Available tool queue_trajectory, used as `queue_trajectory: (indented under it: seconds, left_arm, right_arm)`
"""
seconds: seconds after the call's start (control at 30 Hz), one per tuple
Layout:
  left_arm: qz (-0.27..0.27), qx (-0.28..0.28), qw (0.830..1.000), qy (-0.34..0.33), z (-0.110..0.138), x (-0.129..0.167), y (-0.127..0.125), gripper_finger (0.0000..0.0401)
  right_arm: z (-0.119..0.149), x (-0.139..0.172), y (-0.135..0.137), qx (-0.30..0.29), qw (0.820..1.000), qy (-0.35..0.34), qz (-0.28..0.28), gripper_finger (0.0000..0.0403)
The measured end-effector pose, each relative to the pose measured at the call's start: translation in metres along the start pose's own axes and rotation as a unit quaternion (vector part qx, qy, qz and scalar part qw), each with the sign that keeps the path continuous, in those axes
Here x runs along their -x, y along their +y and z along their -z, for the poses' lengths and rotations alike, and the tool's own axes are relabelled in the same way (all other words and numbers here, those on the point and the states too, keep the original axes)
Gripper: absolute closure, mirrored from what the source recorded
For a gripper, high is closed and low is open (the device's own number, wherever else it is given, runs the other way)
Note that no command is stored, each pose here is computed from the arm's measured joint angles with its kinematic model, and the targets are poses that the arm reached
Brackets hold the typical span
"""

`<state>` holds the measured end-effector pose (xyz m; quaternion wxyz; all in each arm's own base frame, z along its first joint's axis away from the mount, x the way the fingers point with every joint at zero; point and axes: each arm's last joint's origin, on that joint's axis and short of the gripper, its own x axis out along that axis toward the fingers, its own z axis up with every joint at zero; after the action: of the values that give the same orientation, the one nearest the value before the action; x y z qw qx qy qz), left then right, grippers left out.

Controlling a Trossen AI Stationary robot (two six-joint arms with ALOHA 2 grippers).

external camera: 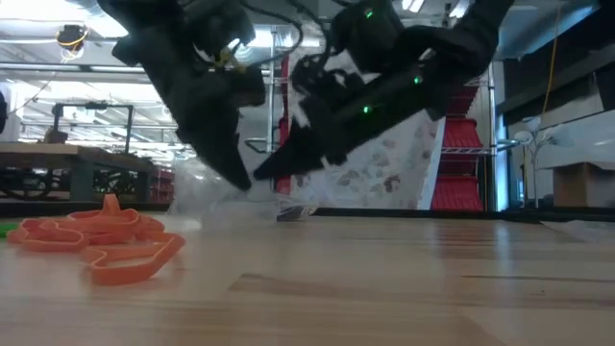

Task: Sort rubber bands
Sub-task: Open the transparent zip bag

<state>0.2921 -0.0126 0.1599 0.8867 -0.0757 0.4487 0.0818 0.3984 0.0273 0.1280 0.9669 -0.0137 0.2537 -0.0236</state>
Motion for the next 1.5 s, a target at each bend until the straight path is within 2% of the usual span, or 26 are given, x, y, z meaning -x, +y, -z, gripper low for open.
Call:
queue_trajectory:
  seconds: [0.17, 0.33, 0.57, 0.67, 0.8, 0.9, 1.03, 1.1, 1.33, 1.5]
  left_arm:
    - [0.008, -0.023, 1.000, -0.004, 0.002, -0.007, -0.006, 0.0251]
    - [0.025, -0.019, 0.999, -0.023, -0.004, 0.003, -0.007, 0.0251]
    - [0.034, -0.013, 0.998, -0.054, -0.011, 0.021, -0.007, 0.0251]
    - [0.034, -0.010, 0.998, -0.055, -0.012, 0.034, -0.006, 0.0251]
    - [0.004, -0.009, 0.998, -0.056, -0.012, 0.050, -0.001, 0.0251]
    - [-0.018, -0.011, 0.998, -0.051, -0.010, 0.047, 0.001, 0.0251]
    - [0.039, -0.011, 0.993, -0.110, -0.020, 0.044, -0.008, 0.0251]
    - [0.046, -0.013, 0.991, -0.123, -0.022, 0.045, -0.011, 0.0251]
    - [0.073, -0.012, 0.993, -0.093, -0.008, 0.037, -0.024, 0.0251]
    - [0.038, 0.002, 0.999, -0.019, 0.018, 0.019, -0.018, 0.0251]
  right_arm:
    - [-0.012, -0.002, -0.003, -0.003, 1.000, -0.023, 0.006, 0.0256]
    - [-0.007, -0.003, -0.009, -0.007, 1.000, -0.005, 0.022, 0.0256]
    - [0.010, -0.015, -0.007, -0.014, 1.000, 0.021, 0.016, 0.0256]
    - [0.019, -0.017, -0.006, -0.017, 0.998, 0.053, 0.015, 0.0256]
    - [0.028, -0.017, -0.006, -0.024, 0.996, 0.084, 0.016, 0.0256]
    - [0.027, -0.017, -0.006, -0.027, 0.996, 0.085, 0.013, 0.0256]
    - [0.027, -0.017, -0.006, -0.045, 0.995, 0.082, 0.014, 0.0256]
    - [0.027, -0.017, -0.006, -0.049, 0.995, 0.084, 0.015, 0.0256]
    - [0.027, -0.017, -0.007, -0.048, 0.995, 0.081, 0.023, 0.0256]
    - [0.028, -0.018, -0.007, -0.049, 0.995, 0.082, 0.024, 0.0256]
